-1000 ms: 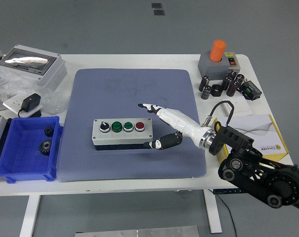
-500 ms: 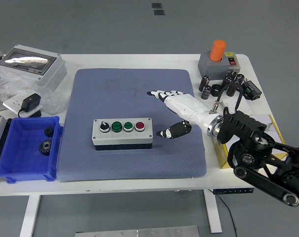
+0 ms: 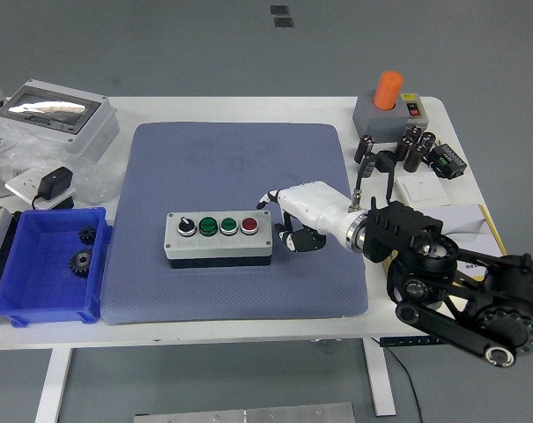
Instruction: Pick up the button,place it on the desk,press the button,press the button
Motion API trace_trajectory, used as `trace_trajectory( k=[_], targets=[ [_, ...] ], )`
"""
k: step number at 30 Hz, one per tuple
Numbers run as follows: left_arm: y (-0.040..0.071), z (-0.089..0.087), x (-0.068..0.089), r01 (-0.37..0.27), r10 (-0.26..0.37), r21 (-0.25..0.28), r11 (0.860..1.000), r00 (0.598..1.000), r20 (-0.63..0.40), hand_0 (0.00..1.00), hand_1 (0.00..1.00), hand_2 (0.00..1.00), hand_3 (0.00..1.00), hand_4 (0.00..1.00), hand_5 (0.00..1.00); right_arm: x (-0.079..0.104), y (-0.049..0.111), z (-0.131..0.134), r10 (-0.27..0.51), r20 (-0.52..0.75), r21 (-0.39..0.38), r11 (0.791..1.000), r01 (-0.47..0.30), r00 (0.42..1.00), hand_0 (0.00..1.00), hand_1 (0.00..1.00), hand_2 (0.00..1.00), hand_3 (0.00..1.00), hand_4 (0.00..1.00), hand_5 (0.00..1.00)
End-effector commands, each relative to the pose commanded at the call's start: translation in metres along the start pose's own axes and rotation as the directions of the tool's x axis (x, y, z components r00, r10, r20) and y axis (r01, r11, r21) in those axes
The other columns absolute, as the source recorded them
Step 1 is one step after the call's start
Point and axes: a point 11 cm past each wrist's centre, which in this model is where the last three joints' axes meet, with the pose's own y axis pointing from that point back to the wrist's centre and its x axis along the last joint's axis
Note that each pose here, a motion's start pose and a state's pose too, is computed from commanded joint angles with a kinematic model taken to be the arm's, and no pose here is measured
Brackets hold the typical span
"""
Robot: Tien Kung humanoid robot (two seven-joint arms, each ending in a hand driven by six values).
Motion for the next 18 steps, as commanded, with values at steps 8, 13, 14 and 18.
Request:
trace_trajectory(
  k=[8, 13, 14, 18],
  targets=[
    [0.0000, 0.0008, 0.0000, 0.000, 0.000, -0.003, 1.000, 1.000, 0.001, 0.678, 0.653, 0.626, 0.760, 0.605, 0.908, -0.0056, -0.0031, -0.0026, -0.003, 0.012, 0.007, 1.000, 0.003, 1.000, 0.115, 0.120, 0.202, 0.836, 0.207, 0.015],
    [-0.0001, 0.0005, -0.0008, 0.001, -0.001, -0.002, 1.000, 1.000, 0.001, 0.678, 0.652, 0.626, 0.760, 0.607, 0.908, -0.0090, -0.0029, -0.0036, -0.008, 0.016, 0.013, 1.000, 0.008, 1.000, 0.111, 0.120, 0.198, 0.830, 0.206, 0.020],
    [-0.0001, 0.0004, -0.0009, 0.001, -0.001, -0.002, 1.000, 1.000, 0.000, 0.678, 0.652, 0.626, 0.760, 0.607, 0.908, -0.0094, -0.0026, -0.0038, -0.009, 0.018, 0.016, 1.000, 0.008, 1.000, 0.111, 0.120, 0.198, 0.830, 0.206, 0.020],
    [-0.0002, -0.0005, -0.0013, 0.002, -0.002, 0.000, 1.000, 1.000, 0.000, 0.678, 0.652, 0.626, 0.760, 0.608, 0.909, -0.0109, -0.0002, -0.0066, -0.011, 0.028, 0.042, 0.999, 0.009, 1.000, 0.111, 0.118, 0.196, 0.825, 0.203, 0.021]
  ],
)
